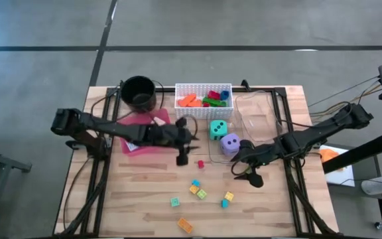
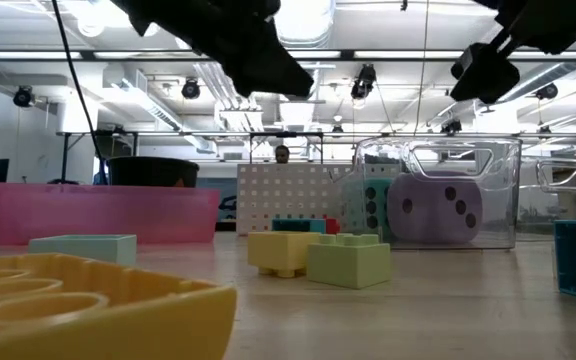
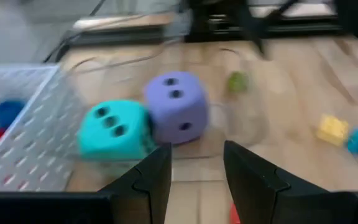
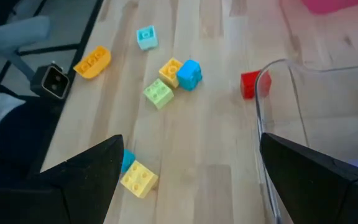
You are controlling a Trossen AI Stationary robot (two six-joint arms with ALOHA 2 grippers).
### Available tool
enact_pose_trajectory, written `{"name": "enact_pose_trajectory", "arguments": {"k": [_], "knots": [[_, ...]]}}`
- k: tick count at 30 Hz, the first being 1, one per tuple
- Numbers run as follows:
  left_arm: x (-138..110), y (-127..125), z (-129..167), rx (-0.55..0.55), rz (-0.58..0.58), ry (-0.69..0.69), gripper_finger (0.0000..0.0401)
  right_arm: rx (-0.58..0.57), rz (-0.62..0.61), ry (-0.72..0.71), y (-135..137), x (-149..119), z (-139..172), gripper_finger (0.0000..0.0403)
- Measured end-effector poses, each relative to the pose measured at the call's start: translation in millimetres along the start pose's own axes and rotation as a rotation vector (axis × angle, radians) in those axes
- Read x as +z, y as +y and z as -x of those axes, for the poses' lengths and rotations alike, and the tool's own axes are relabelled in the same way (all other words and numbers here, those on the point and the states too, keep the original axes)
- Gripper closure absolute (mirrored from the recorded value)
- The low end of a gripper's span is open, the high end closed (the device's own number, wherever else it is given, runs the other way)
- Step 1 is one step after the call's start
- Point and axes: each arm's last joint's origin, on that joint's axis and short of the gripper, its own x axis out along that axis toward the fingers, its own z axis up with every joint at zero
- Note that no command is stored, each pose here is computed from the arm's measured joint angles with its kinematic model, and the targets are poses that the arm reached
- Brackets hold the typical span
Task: Pick & Place Toys
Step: Put the small dark green game piece into the right transparent bin
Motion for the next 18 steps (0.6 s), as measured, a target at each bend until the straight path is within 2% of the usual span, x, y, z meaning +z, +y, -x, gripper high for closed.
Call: {"name": "enact_pose_trajectory", "arguments": {"k": [2, 8, 13, 18], "knots": [[-6.4, -13.3, 0.4, -0.033, -0.058, -0.015, 0.0252, -0.007, 0.001, 0.018, -0.3, -1.4, -4.9, 0.0027], [-13.1, -39.1, 4.7, -0.101, -0.081, -0.006, 0.0252, -0.030, 0.004, 0.070, -1.5, -5.7, -18.8, 0.0027], [-16.0, -50.9, 7.1, -0.129, 0.076, 0.017, 0.0252, -0.033, 0.004, 0.080, 2.3, 2.1, -27.1, 0.0027], [-16.7, -52.4, 7.3, -0.133, 0.041, 0.015, 0.0252, -0.025, 0.008, 0.078, 10.3, 15.4, -36.0, 0.0027]]}}
